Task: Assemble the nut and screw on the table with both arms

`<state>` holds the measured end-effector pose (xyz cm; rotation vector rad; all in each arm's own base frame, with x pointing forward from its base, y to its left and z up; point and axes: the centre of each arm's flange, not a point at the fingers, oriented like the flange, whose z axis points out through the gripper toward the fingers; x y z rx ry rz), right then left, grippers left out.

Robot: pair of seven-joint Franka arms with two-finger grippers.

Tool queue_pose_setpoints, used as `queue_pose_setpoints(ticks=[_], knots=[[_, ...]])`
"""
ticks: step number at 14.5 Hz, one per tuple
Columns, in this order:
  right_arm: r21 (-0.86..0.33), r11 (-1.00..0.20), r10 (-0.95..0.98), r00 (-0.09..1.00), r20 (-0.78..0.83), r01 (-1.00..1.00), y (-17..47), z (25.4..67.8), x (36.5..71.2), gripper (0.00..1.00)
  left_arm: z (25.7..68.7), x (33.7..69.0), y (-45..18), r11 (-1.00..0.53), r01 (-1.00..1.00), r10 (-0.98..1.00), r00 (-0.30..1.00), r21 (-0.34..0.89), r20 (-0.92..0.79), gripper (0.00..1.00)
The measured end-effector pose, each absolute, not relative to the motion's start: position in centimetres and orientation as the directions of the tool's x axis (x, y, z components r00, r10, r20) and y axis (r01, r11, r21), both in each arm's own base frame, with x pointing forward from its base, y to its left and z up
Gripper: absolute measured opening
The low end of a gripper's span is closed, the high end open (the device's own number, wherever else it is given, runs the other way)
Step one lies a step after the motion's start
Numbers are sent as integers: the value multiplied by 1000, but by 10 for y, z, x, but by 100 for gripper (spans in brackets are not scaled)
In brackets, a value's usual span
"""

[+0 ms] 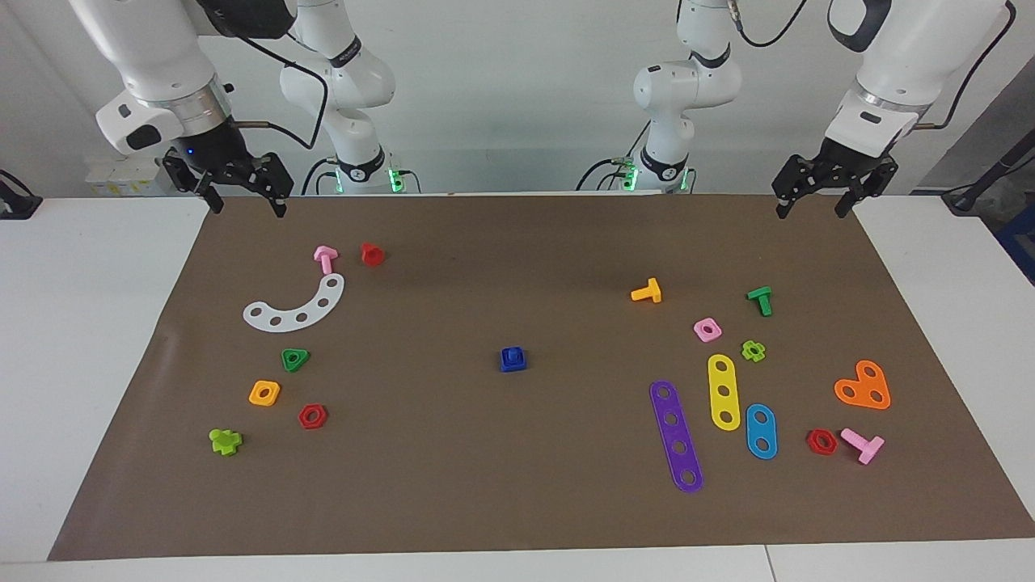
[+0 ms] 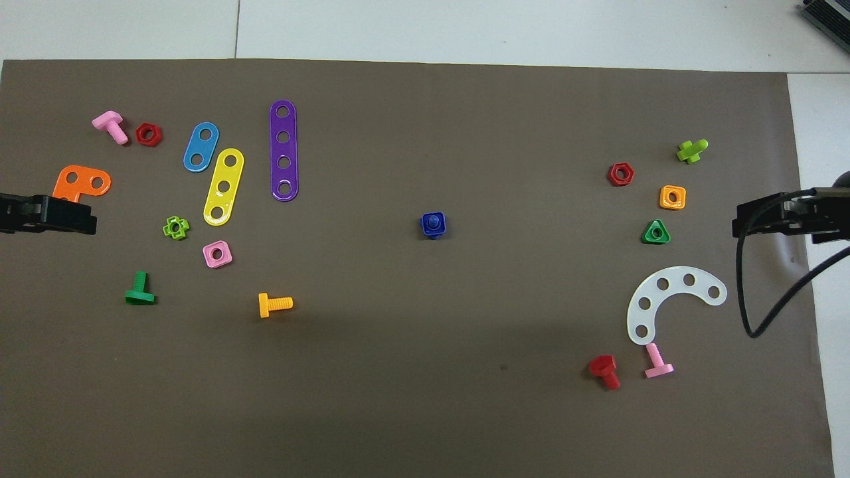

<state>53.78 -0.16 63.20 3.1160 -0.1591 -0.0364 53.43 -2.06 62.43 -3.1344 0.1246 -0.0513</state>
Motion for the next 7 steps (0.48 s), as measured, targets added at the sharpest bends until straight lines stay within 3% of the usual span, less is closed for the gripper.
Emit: queue_pose_setpoints(ticks=[7], knots=[[22,-995,-101,995,-22,-100,-1,631,538,100,623,533,-23,-996,-84,-84,996,-5,19,100]])
